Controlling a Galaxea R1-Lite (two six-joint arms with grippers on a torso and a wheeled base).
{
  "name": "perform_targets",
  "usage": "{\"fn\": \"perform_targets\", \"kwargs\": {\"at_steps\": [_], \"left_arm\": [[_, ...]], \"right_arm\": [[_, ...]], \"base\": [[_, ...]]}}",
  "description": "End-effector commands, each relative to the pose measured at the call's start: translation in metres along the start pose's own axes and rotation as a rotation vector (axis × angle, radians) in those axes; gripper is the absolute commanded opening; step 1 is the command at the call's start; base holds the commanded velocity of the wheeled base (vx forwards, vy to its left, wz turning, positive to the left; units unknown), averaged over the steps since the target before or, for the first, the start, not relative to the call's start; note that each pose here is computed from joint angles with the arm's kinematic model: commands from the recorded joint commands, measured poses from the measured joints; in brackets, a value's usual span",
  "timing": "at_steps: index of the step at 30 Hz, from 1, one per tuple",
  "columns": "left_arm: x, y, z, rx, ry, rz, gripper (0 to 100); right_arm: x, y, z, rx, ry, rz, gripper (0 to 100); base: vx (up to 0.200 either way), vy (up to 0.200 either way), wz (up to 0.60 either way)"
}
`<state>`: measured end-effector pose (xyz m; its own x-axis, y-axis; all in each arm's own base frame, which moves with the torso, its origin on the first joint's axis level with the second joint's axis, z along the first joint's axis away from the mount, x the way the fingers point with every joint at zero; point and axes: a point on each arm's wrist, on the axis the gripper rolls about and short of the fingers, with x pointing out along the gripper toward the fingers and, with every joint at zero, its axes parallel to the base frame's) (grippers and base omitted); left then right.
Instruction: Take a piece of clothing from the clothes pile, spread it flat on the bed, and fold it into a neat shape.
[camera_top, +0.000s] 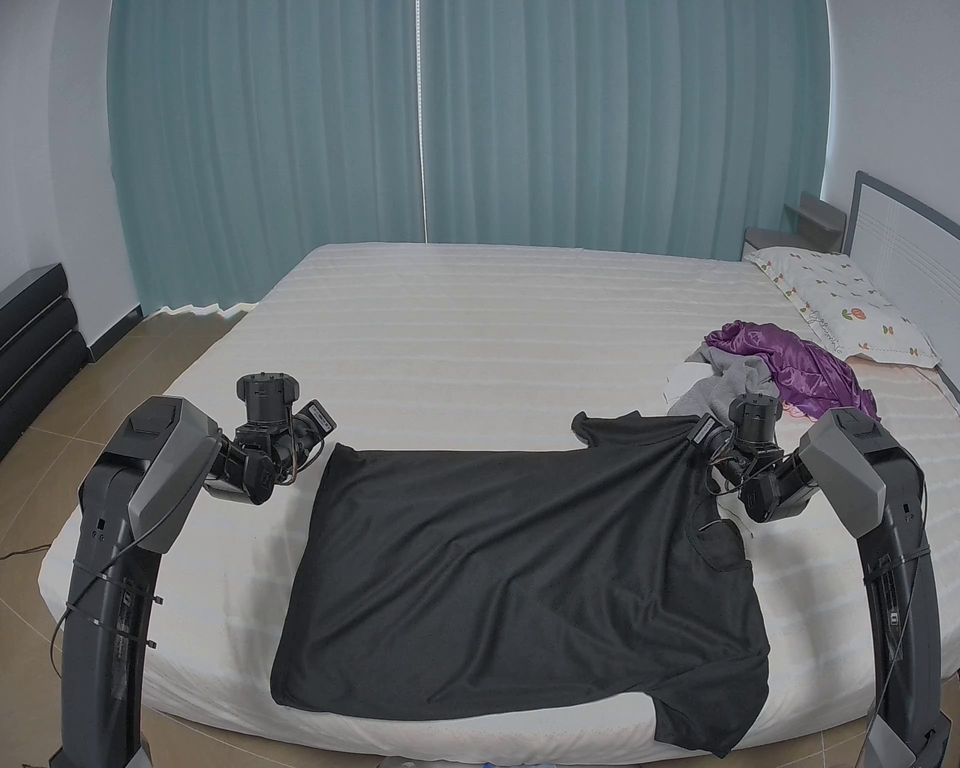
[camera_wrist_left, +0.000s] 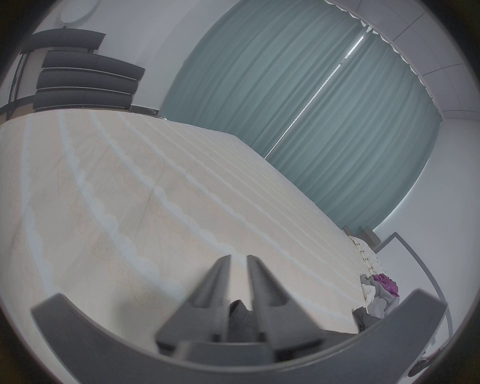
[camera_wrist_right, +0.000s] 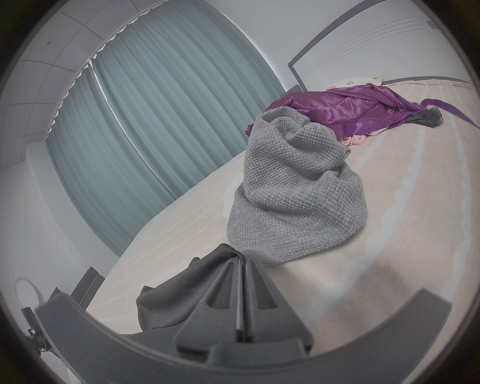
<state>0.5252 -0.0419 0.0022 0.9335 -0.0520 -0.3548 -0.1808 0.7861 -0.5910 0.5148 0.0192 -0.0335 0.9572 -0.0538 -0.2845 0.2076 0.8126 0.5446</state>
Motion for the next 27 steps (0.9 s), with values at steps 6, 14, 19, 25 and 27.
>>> {"fn": "perform_targets", "kwargs": {"at_steps": [6,14,19,25,27], "left_arm": [[-0.002,-0.005,-0.017,0.014,0.069,-0.029,100],[-0.004,-0.005,-0.034,0.023,0.153,-0.061,100],[-0.003,-0.005,-0.036,0.044,0.158,-0.062,100],[-0.002,-0.003,-0.029,0.055,0.129,-0.054,0],[-0.002,0.0,-0.026,0.066,0.122,-0.049,0]], "right_arm": [[0.0,0.001,-0.005,-0.002,0.01,0.0,0],[0.0,0.001,-0.006,-0.004,0.015,0.0,0],[0.0,0.001,-0.007,-0.006,0.017,-0.002,0],[0.0,0.0,-0.006,-0.005,0.017,-0.003,0],[0.0,0.001,-0.006,-0.005,0.015,-0.002,0]], "base": [[0.0,0.0,0.0],[0.0,0.0,0.0],[0.0,0.0,0.0],[0.0,0.0,0.0],[0.0,0.0,0.0]]}}
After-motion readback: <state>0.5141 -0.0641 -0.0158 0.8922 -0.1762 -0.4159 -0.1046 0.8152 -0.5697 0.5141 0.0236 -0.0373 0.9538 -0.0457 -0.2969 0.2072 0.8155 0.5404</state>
